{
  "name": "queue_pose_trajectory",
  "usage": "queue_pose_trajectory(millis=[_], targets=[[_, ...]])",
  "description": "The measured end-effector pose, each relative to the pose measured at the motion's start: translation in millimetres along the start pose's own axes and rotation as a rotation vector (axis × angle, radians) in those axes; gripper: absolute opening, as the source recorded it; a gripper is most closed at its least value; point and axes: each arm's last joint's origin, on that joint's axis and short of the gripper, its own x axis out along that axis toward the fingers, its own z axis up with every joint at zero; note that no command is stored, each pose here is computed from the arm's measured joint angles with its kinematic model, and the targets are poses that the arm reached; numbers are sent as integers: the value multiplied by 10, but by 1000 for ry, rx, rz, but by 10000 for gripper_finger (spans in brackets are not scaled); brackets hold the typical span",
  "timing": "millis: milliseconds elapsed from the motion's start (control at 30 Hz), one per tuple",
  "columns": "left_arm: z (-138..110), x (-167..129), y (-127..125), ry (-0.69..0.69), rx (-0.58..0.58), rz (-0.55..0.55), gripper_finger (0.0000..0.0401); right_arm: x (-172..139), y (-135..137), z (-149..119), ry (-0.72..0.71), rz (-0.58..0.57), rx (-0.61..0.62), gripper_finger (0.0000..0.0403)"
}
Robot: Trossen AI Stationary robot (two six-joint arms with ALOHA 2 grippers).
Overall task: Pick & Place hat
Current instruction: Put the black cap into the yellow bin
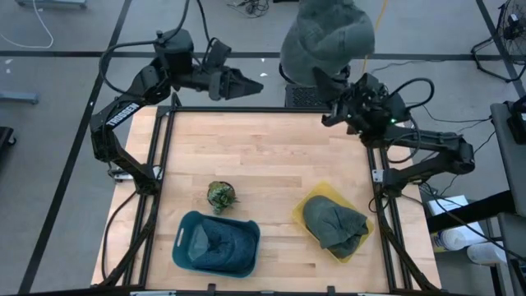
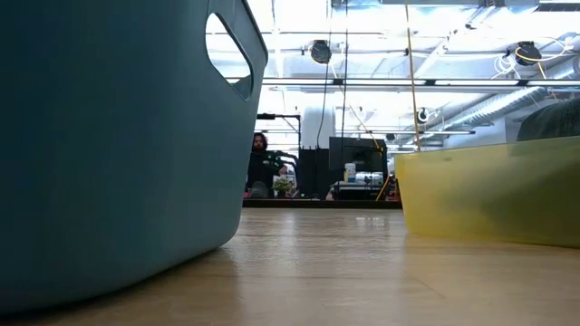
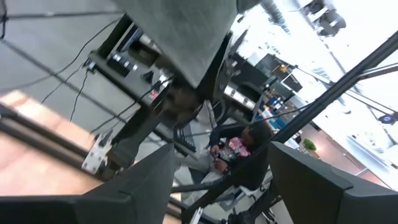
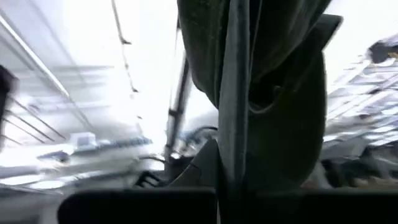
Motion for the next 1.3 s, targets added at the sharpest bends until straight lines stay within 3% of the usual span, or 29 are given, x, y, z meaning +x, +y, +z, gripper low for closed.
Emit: queue_pose_trajectory(millis=[333,600,833,1033,1300], targets=[[120,-10,-107,-130,90,-71,302,115,-19,-260,-111,43,138,0],[138,-14,-98,-178,106,-30,307,397,150,-314,-118,123,113,0],[147,-7,-137,-196,139,-55,295,454,159,-440,-85,137,114,0],[114,18,-168,-166,140,-83,244,454,159,-435,-88,137,114,0],[119,13,-154,-170,130,-73,102,453,169,-448,-76,137,112,0]])
